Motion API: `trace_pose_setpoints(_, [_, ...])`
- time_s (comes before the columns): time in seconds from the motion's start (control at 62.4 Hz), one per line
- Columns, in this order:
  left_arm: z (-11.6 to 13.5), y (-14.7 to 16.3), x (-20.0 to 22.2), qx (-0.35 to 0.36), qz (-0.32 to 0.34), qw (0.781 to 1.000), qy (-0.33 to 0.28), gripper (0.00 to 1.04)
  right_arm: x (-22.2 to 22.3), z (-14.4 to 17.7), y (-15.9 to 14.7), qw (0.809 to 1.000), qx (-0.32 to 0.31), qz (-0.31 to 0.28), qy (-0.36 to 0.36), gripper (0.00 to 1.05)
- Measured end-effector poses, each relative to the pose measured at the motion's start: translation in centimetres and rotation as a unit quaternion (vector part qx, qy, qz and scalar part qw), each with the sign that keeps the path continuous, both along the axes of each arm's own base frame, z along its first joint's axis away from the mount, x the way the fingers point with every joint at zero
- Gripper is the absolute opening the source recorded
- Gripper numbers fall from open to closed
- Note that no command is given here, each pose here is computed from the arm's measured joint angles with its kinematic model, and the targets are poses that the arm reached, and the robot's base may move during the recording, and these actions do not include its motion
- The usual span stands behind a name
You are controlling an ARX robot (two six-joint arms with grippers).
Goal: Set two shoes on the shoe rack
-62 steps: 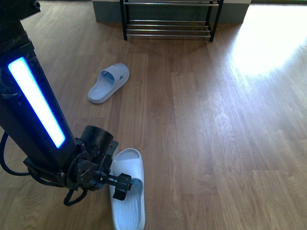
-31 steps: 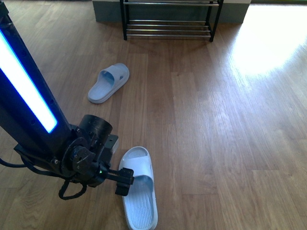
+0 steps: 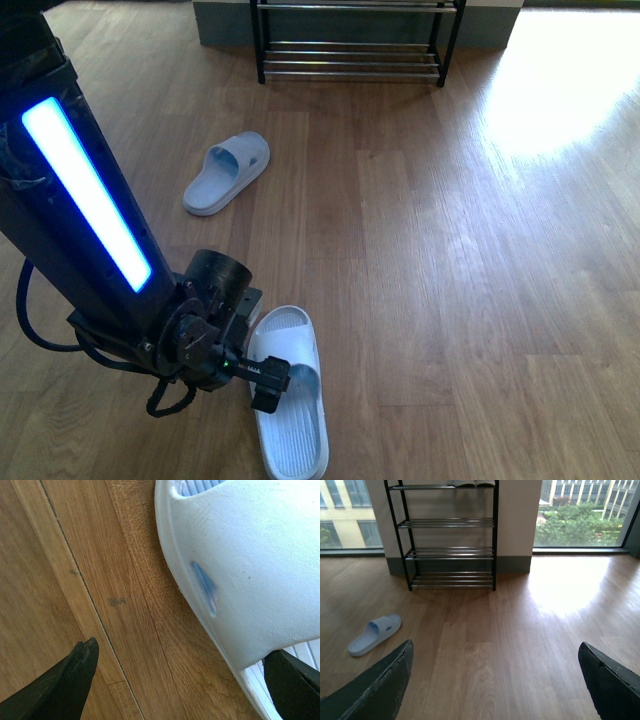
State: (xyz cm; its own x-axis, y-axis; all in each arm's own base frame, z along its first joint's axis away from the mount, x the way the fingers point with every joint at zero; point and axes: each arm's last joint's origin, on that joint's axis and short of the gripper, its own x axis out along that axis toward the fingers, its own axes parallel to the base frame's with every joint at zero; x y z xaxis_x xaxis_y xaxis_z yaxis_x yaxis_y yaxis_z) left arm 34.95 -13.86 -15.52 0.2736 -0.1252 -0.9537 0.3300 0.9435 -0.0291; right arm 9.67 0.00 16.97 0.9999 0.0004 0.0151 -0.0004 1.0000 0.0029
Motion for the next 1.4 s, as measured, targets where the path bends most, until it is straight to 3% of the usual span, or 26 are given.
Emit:
trace_pose_setpoints(0.241, [-0.9,-0.2,0.8,0.009,0.004,1.000,-0.023,0.95,0.0,0.0,0.0,1.000,0.000,0.000,0.000,0.96])
trace_pose_setpoints(0.289, [-0.9,-0.2,1.0,0.012,0.005,1.000,-0.029,0.88,0.0,0.0,0.0,1.000,0.000,0.000,0.000,0.95])
trace_pose_setpoints(0.465, [-0.8,0.1,1.3,0.013,0.007,0.999,-0.035,0.47,0.0,0.0,0.0,1.000,0.000,0.000,0.000,0.96])
trace_pose_setpoints(0.738, [-0.7,1.8,1.5,0.036,0.025,0.998,-0.040,0.06,0.0,0.0,0.0,1.000,0.000,0.000,0.000,0.96])
trace_pose_setpoints(0.77, [-0.6,2.1,1.5,0.038,0.028,0.998,-0.041,0.01,0.0,0.0,0.0,1.000,0.000,0.000,0.000,0.95])
trace_pose_setpoints(0.898, [0.6,3.1,1.3,0.046,0.033,0.997,-0.049,0.01,0.0,0.0,0.0,1.000,0.000,0.000,0.000,0.96])
trace_pose_setpoints(1.042, [4.0,4.4,1.5,0.054,0.048,0.995,-0.074,0.01,0.0,0.0,0.0,1.000,0.000,0.000,0.000,0.95])
trace_pose_setpoints(1.155, [8.3,5.7,1.7,0.061,0.063,0.990,-0.113,0.01,0.0,0.0,0.0,1.000,0.000,0.000,0.000,0.96])
trace_pose_setpoints(1.395, [21.5,10.6,-1.0,0.098,0.129,0.957,-0.240,0.01,0.0,0.0,0.0,1.000,0.000,0.000,0.000,0.96])
